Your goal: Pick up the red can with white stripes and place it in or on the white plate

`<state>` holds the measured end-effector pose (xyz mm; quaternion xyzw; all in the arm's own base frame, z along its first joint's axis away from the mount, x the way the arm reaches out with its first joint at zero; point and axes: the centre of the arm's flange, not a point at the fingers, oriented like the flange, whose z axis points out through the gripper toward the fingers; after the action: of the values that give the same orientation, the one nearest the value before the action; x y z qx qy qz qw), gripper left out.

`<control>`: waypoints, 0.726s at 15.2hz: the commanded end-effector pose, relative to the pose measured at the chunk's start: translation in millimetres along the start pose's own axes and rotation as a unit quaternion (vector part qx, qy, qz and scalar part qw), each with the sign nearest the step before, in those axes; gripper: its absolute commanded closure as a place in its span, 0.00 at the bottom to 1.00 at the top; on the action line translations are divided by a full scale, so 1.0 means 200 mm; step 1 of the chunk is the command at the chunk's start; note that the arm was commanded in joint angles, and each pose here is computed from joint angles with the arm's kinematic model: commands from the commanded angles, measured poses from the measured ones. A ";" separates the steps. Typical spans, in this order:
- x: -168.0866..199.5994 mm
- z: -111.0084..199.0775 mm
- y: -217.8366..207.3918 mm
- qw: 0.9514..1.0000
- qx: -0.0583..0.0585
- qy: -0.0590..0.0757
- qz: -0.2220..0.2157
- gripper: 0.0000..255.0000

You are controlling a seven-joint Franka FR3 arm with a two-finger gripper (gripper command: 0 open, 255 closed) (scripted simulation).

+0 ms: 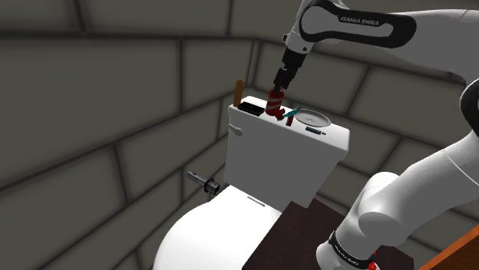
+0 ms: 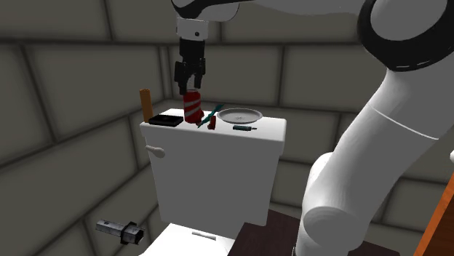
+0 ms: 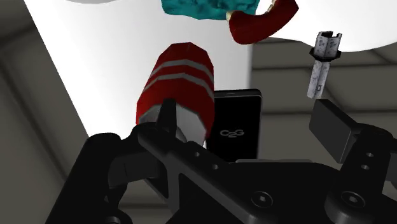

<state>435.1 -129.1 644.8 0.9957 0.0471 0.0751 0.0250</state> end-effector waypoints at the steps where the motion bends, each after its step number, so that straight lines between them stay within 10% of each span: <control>1: 0.08 0.00 0.13 1.000 0.003 -0.003 0.002 0.00; 11: 0.18 0.22 0.25 1.000 0.007 -0.007 0.004 0.00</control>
<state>480.0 -176.7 617.0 0.9966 0.0434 0.0679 0.0183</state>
